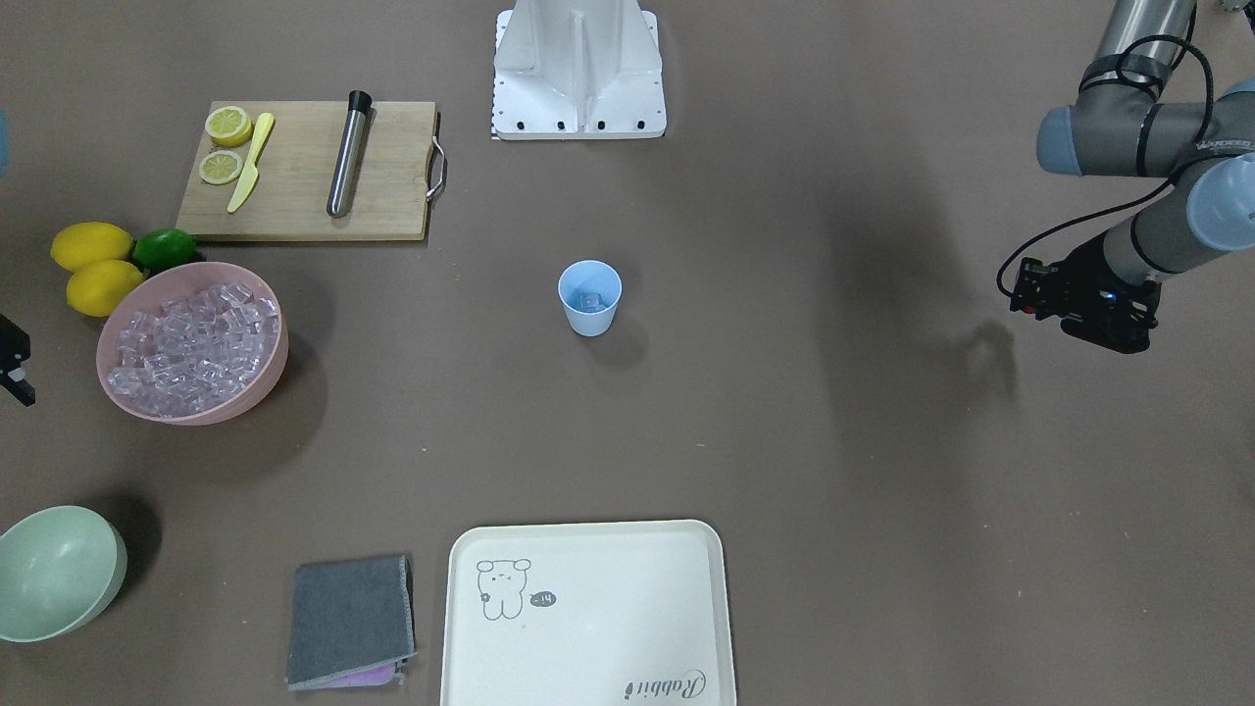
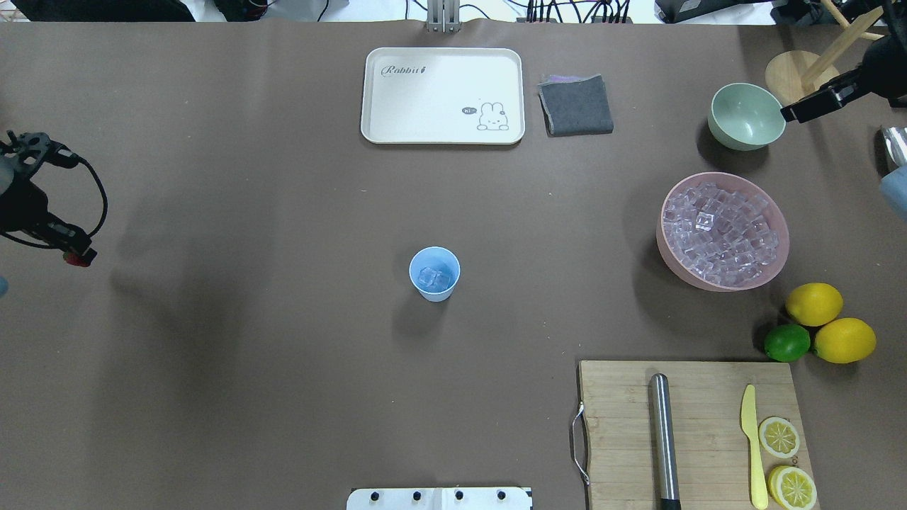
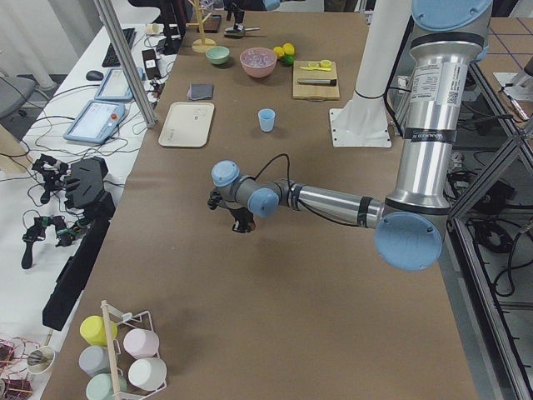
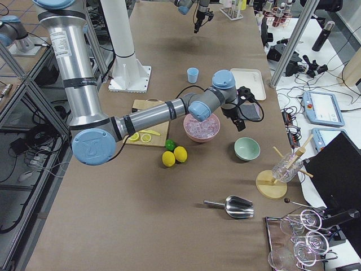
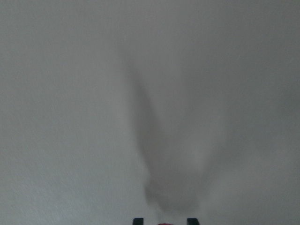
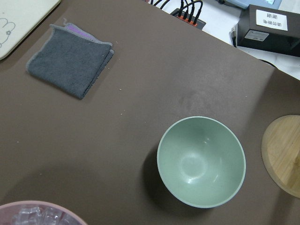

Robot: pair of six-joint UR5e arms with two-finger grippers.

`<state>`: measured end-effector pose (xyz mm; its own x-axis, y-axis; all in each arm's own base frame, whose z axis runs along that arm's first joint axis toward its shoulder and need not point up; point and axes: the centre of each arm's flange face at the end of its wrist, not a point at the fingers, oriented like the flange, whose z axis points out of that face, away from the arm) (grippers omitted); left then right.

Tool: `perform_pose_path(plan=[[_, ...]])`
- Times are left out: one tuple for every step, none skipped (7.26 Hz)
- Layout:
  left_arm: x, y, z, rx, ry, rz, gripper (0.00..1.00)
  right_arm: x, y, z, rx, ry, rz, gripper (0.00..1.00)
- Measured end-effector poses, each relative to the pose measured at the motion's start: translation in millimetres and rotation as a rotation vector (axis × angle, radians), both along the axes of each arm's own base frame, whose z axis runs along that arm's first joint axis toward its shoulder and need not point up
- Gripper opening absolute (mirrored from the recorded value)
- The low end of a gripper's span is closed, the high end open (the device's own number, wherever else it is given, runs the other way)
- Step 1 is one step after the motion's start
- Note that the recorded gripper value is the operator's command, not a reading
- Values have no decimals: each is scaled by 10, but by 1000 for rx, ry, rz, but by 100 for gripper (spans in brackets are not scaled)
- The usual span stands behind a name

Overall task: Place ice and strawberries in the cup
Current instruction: 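Lift the strawberry with the left gripper and carry it over the blue cup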

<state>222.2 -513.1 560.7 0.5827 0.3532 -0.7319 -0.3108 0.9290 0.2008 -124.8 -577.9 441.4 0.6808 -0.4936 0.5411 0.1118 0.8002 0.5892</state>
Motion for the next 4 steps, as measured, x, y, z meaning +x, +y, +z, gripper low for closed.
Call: perform_pose_path(plan=[[11,-161,-225,34,19,-13,5,-23,5,6,-3,0,-4,100],[74,-333,-530,79,45,-19,5,-30,13,23,-8,2,-6,100],[156,-491,-854,125,72,-21,5,-28,19,59,-16,6,-6,100],[249,-630,-1194,164,100,-24,5,-28,13,123,-28,13,-4,100]])
